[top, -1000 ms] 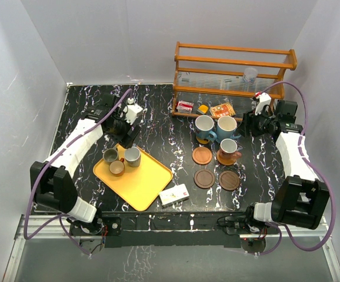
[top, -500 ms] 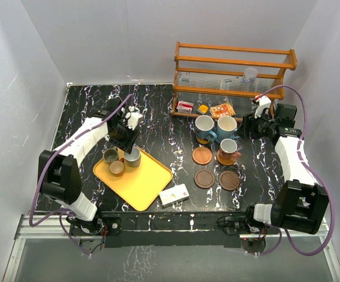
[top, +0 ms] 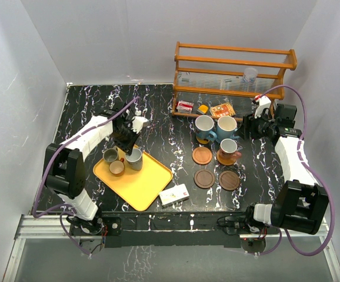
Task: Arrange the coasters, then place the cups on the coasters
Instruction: Pick up the cup from the tray, then place the cup on the coaster.
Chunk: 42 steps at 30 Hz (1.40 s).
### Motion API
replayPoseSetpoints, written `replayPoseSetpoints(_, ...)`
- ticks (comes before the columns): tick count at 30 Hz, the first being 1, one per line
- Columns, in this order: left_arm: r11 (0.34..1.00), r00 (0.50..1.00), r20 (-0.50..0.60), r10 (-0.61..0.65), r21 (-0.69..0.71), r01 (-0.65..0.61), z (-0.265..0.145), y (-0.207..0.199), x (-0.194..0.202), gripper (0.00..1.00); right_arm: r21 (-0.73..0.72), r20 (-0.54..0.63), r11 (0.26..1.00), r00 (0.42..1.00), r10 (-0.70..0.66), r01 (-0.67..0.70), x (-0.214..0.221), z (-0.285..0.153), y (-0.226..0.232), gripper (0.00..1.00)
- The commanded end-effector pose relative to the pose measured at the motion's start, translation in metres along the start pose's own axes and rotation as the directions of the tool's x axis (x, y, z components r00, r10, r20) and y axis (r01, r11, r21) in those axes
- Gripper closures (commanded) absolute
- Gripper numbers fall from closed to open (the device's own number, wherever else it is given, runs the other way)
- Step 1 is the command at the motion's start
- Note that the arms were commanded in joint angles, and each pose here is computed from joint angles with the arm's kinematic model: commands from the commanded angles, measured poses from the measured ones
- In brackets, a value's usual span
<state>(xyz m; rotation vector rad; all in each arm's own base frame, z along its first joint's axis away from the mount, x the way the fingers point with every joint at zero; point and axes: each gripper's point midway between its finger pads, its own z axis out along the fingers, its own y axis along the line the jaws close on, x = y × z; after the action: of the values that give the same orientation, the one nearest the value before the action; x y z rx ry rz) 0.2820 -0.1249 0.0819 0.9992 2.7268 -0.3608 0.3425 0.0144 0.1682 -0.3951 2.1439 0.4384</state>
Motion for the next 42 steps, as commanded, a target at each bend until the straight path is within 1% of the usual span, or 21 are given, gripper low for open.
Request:
replayPoseSetpoints(1,0.972,0.968,0.12,0.222,0.056,-0.23,-0.025,-0.021,-0.039,1.0,0.005,0.067,0.998,0.996,-0.066,0.066,-0.018,-0.005,0.002,0.46)
replayPoseSetpoints(3,0.931,0.929,0.155,0.336,0.094,-0.353,-0.034,-0.037,-0.047,1.0,-0.004,0.069,0.998,0.995,-0.066,0.066,-0.018,-0.005,0.004,0.46)
replayPoseSetpoints(5,0.862,0.861,0.189,0.473,0.102,-0.496,-0.042,-0.055,-0.055,1.0,-0.019,0.071,0.998,0.995,-0.066,0.068,-0.017,-0.005,0.006,0.47)
replayPoseSetpoints(7,0.766,0.762,0.217,0.61,0.085,-0.637,-0.045,-0.072,-0.061,1.0,-0.033,0.078,0.997,0.994,-0.072,0.075,-0.019,-0.006,0.009,0.47)
replayPoseSetpoints(9,0.664,0.656,0.238,0.716,0.056,-0.745,-0.046,-0.087,-0.07,1.0,-0.04,0.083,0.996,0.993,-0.079,0.083,-0.02,-0.007,0.011,0.47)
replayPoseSetpoints(10,0.628,0.622,0.24,0.745,0.06,-0.776,-0.046,-0.093,-0.074,1.0,-0.039,0.086,0.995,0.993,-0.083,0.087,-0.02,-0.007,0.011,0.47)
replayPoseSetpoints(13,0.565,0.562,0.257,0.786,0.069,-0.822,-0.048,-0.108,-0.101,1.0,-0.039,0.09,0.995,0.992,-0.085,0.089,-0.02,-0.008,0.013,0.47)
replayPoseSetpoints(15,0.502,0.499,0.28,0.82,0.069,-0.862,-0.05,-0.121,-0.119,1.0,-0.04,0.091,0.995,0.992,-0.086,0.09,-0.02,-0.008,0.013,0.47)
replayPoseSetpoints(16,0.449,0.443,0.307,0.843,0.055,-0.892,-0.053,-0.13,-0.131,1.0,-0.04,0.09,0.995,0.992,-0.085,0.089,-0.02,-0.008,0.013,0.47)
replayPoseSetpoints(19,0.331,0.322,0.347,0.881,0.034,-0.943,-0.049,-0.146,-0.152,1.0,-0.036,0.082,0.996,0.994,-0.077,0.08,-0.018,-0.007,0.011,0.47)
replayPoseSetpoints(22,0.21,0.2,0.355,0.913,0.012,-0.978,-0.037,-0.159,-0.169,1.0,-0.022,0.07,0.997,0.995,-0.066,0.068,-0.016,-0.005,0.007,0.47)
replayPoseSetpoints(24,0.144,0.133,0.357,0.924,-0.003,-0.99,-0.029,-0.167,-0.18,1.0,-0.017,0.063,0.998,0.996,-0.063,0.064,-0.014,-0.004,0.005,0.47)
replayPoseSetpoints(25,0.118,0.108,0.36,0.927,-0.007,-0.993,-0.025,-0.171,-0.185,1.0,-0.016,0.059,0.998,0.996,-0.061,0.062,-0.013,-0.004,0.005,0.47)
replayPoseSetpoints(27,0.08,0.07,0.369,0.927,-0.012,-0.997,-0.016,-0.179,-0.196,1.0,-0.011,0.054,0.998,0.997,-0.06,0.06,-0.012,-0.003,0.003,0.47)
replayPoseSetpoints(32,0.024,0.02,0.401,0.916,-0.005,-1.0,0.009,-0.203,-0.216,1.0,-0.006,0.037,0.999,0.998,-0.054,0.054,-0.007,0.0,0.0,0.47)
replayPoseSetpoints(36,-0.03,-0.033,0.388,0.921,-0.013,-0.999,0.029,-0.213,-0.224,1.0,-0.005,0.03,0.999,0.998,-0.05,0.05,-0.005,0.001,-0.001,0.47)
replayPoseSetpoints(42,-0.078,-0.079,0.381,0.921,-0.017,-0.997,0.044,-0.224,-0.226,1.0,-0.004,0.029,0.999,0.998,-0.051,0.051,-0.005,0.001,-0.001,0.47)
